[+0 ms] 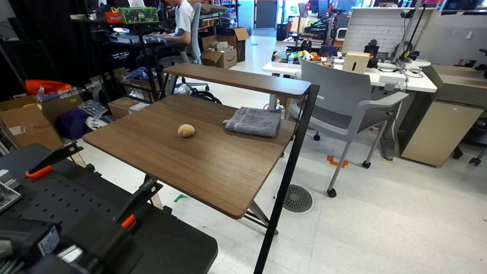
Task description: Move the cookie to the left, use the grey towel to wipe the tabletop
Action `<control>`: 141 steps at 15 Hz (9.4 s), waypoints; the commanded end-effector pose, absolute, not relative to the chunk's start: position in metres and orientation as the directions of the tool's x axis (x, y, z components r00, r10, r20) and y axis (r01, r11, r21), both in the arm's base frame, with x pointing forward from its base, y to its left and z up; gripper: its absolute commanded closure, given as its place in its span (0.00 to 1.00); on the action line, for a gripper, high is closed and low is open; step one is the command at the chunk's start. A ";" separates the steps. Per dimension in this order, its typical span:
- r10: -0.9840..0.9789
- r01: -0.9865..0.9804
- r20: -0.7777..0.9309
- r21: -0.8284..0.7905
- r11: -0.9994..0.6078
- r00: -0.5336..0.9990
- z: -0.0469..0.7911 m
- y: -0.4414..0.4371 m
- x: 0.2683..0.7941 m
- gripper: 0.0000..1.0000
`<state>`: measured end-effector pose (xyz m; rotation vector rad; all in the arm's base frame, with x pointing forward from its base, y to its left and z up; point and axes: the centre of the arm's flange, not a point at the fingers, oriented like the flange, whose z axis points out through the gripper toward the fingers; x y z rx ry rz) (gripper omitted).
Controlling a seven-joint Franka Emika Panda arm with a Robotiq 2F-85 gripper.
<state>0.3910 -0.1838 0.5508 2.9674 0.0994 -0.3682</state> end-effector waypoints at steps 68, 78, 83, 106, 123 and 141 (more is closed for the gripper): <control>-0.067 -0.085 -0.442 -0.021 -0.996 0.895 0.133 0.043 0.710 0.00; -0.099 -0.114 -0.459 -0.006 -0.993 0.883 0.118 0.028 0.688 0.00; -0.099 -0.114 -0.460 -0.005 -0.993 0.883 0.118 0.028 0.688 0.00; -0.285 -0.285 -0.233 0.035 -0.958 0.930 0.098 0.053 0.683 0.00; -0.297 -0.291 -0.112 0.068 -0.954 0.948 0.034 0.082 0.645 0.00; -0.296 -0.292 -0.119 0.055 -0.955 0.948 0.093 0.071 0.642 0.74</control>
